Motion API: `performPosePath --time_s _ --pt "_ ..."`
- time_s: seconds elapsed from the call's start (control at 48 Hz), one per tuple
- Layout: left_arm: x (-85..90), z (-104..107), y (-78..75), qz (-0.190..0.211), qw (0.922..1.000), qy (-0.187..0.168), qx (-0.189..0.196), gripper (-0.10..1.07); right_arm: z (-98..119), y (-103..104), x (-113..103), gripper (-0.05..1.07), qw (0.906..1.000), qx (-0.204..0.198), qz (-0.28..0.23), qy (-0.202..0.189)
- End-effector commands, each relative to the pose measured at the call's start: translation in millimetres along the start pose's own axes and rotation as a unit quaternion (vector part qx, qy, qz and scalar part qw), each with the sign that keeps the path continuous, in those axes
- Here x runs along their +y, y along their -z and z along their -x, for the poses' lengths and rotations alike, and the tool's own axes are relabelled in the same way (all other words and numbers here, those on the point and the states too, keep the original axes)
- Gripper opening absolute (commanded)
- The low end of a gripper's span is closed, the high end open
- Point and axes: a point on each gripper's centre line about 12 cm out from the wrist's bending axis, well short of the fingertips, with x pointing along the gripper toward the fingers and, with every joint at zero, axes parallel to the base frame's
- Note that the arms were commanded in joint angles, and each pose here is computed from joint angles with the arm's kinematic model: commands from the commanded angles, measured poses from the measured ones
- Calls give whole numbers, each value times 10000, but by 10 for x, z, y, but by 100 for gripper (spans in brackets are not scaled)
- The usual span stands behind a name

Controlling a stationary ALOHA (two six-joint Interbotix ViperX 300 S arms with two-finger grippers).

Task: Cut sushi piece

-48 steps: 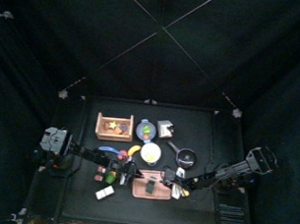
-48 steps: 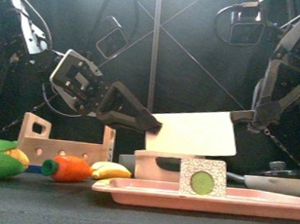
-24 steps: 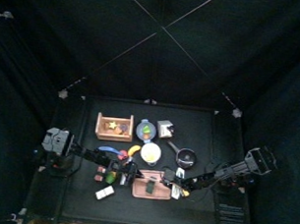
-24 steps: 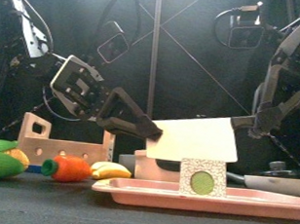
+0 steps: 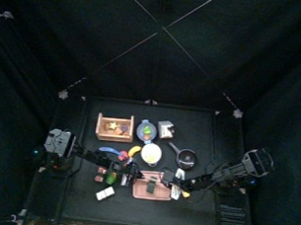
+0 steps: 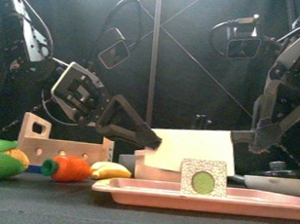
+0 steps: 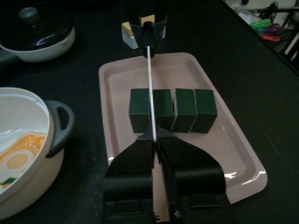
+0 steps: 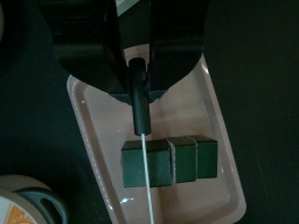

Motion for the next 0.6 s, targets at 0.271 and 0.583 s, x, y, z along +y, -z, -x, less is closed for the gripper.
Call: performPosePath --time_s 0.271,0.583 --pt "-18 -67 3 29 10000 6 -17 38 -36 29 -8 50 9999 89 -83 40" --pt "-8 -110 48 78 10000 -33 35 38 -89 47 2 50 9998 154 -77 62"
